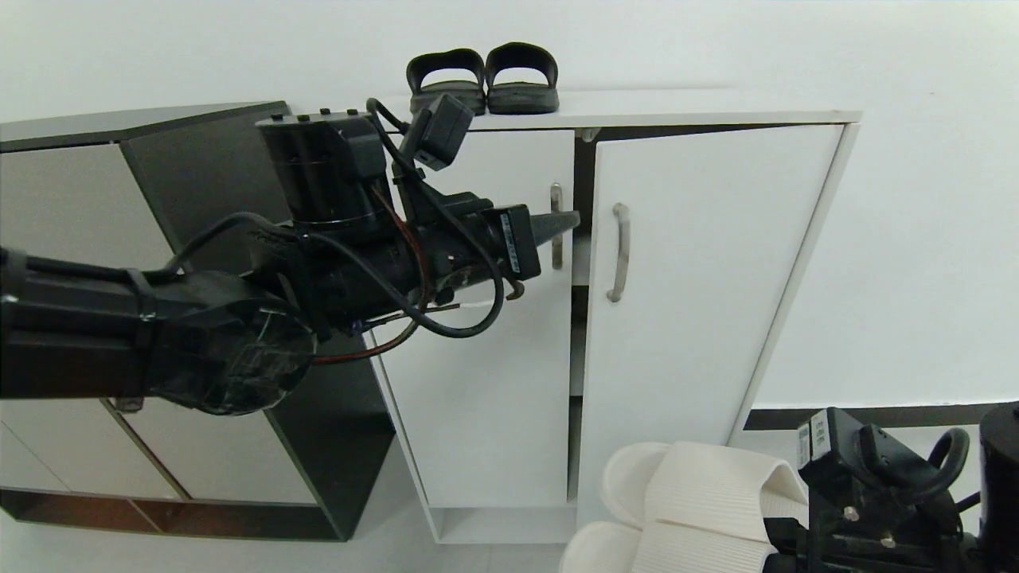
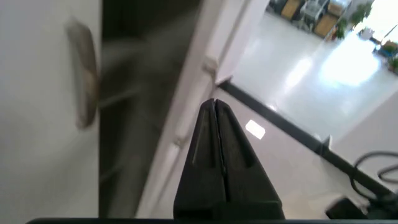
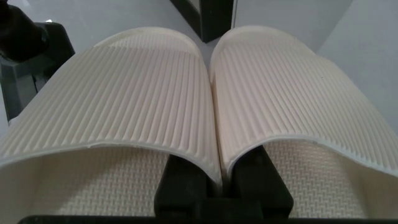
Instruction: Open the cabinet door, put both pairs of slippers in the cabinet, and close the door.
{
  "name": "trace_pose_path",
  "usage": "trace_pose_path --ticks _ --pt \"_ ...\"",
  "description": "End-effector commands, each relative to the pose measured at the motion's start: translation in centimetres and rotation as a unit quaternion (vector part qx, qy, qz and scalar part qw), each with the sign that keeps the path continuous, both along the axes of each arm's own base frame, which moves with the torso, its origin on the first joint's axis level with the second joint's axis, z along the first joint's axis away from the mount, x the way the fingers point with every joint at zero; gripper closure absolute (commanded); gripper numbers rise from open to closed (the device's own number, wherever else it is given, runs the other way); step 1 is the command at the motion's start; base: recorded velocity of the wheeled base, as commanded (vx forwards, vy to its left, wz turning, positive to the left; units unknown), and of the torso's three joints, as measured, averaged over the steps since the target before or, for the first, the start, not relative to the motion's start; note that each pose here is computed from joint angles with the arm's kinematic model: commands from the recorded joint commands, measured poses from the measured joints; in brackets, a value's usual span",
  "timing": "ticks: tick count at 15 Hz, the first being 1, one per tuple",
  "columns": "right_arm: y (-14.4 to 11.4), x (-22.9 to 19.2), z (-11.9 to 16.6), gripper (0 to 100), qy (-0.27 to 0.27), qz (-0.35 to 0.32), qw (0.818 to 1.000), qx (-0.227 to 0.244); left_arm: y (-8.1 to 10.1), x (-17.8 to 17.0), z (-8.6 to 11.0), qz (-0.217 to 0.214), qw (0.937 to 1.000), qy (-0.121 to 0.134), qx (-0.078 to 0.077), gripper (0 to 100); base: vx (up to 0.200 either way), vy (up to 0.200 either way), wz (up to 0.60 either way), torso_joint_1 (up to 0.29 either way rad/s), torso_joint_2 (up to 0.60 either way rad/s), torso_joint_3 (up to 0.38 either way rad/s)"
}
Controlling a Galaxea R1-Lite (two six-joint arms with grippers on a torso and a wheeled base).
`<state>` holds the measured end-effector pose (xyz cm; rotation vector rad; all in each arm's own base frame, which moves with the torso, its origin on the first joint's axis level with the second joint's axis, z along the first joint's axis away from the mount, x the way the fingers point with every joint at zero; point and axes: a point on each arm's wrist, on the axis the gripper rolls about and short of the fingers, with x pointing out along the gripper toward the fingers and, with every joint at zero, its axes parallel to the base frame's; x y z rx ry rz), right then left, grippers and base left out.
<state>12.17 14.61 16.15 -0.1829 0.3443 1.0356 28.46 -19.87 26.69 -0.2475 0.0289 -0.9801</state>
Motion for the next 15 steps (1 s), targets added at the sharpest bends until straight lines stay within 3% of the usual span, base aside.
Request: trace_pose_path --ticks 1,3,5,6,8,13,15 --pt "0.0 0.0 0.0 100 0.000 0.000 1.000 0.000 -0.7 2.3 -1.2 0.007 0.9998 -0.016 -0.012 100 0.000 0.000 0.00 0.000 0.00 0.000" --pt "0.0 0.0 -0.1 100 0.001 0.000 1.000 -0.001 -1.5 3.5 -1.6 0.008 0.9995 -0.025 -0.019 100 0.000 0.000 0.00 0.000 0.00 0.000" --pt "0.0 0.0 -0.1 100 0.001 0.000 1.000 -0.001 -1.8 4.1 -1.8 0.009 0.9998 -0.013 -0.011 100 0.000 0.000 0.00 0.000 0.00 0.000" --pt "0.0 0.0 -0.1 100 0.000 0.000 1.000 -0.003 -1.9 4.8 -1.2 0.013 0.9999 0.007 0.002 100 0.000 0.000 0.00 0.000 0.00 0.000" --pt "0.0 0.0 -0.2 100 0.001 0.001 1.000 -0.003 -2.1 5.1 -0.3 0.010 0.9996 0.022 0.012 100 0.000 0.000 0.00 0.000 0.00 0.000" --pt "0.4 -0.6 -0.2 100 0.003 0.019 1.000 -0.004 -3.1 5.2 1.2 -0.003 0.9996 0.023 0.014 100 0.000 0.000 0.00 0.000 0.00 0.000" --pt "0.5 -1.2 -0.7 100 0.008 0.034 0.999 -0.010 -4.3 4.1 1.2 -0.033 0.9990 0.024 0.015 100 -0.200 0.000 0.00 0.000 0.00 -0.002"
